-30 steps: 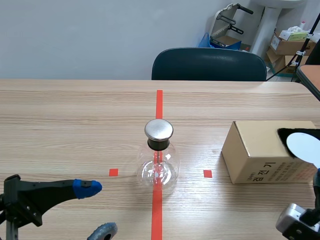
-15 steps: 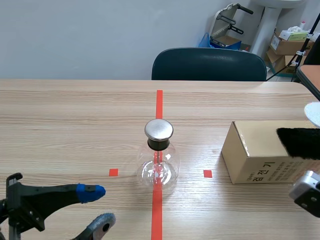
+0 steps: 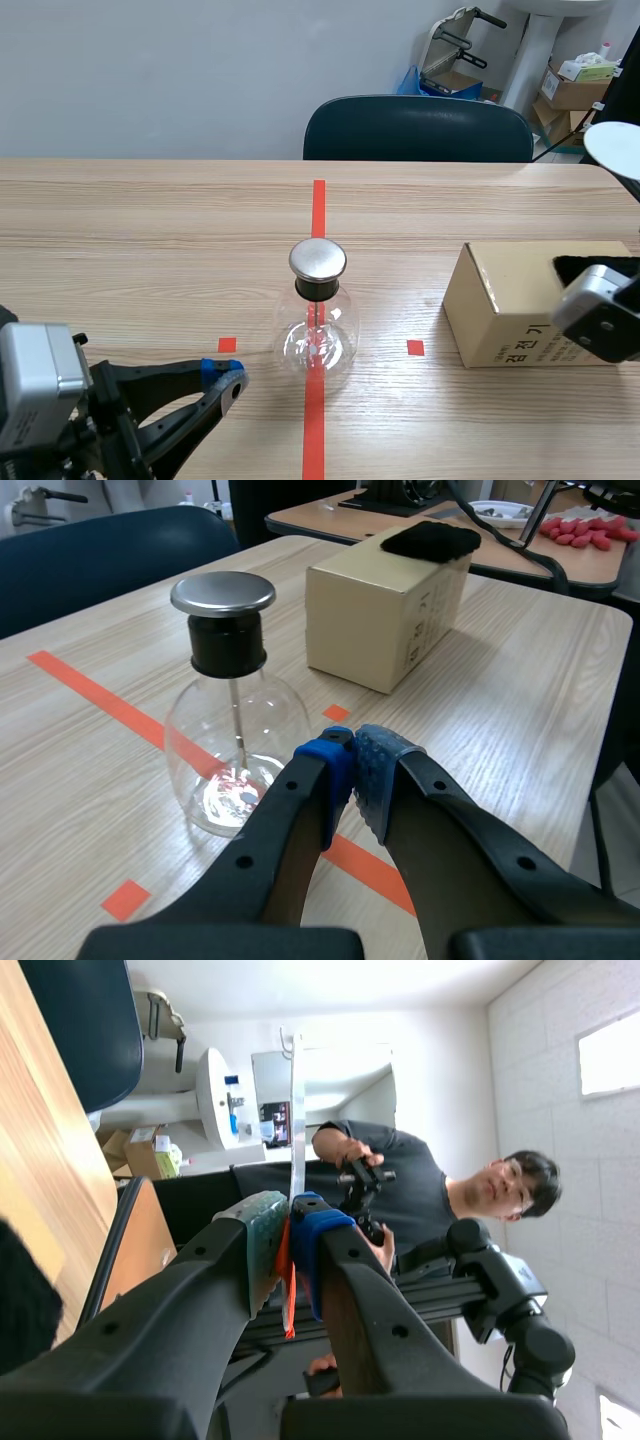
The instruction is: Do the electroscope experiment
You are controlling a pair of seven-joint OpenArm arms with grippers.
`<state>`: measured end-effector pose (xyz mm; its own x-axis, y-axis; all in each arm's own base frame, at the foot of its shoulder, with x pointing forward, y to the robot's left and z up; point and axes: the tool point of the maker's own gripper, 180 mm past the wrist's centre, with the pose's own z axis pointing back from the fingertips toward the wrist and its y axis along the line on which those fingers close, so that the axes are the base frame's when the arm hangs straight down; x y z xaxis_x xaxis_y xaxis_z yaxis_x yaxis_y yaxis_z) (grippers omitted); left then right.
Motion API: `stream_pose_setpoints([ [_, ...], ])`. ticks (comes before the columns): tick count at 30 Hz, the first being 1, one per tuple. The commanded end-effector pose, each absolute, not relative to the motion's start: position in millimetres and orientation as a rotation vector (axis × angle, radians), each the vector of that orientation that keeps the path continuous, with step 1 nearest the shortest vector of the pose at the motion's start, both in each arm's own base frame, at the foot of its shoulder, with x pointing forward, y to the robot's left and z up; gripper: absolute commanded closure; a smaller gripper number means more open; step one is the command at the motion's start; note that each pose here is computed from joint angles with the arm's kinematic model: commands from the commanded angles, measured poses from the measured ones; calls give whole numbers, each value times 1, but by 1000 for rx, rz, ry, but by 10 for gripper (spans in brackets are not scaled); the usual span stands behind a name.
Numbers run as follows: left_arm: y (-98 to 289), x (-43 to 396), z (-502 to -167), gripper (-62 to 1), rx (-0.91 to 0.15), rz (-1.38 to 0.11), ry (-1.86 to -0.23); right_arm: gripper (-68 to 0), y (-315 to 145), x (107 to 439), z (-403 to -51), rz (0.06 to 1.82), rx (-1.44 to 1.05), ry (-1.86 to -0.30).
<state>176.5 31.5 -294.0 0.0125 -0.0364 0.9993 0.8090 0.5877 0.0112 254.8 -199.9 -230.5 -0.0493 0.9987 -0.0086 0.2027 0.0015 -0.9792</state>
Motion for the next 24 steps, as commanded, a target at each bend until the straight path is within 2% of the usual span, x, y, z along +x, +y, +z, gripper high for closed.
stream_pose_setpoints([
  [1, 25, 177, -289, -26, -740, -752, -1437, -11, -194, 257, -222, 1155, -1355, -1422],
  [15, 7, 185, -322, -25, -749, -762, -1390, -11, -132, 265, -228, 1151, -1345, -1452],
  [24, 7, 203, -341, -25, -703, -748, -1382, -11, -98, 266, -225, 1140, -1337, -1488],
])
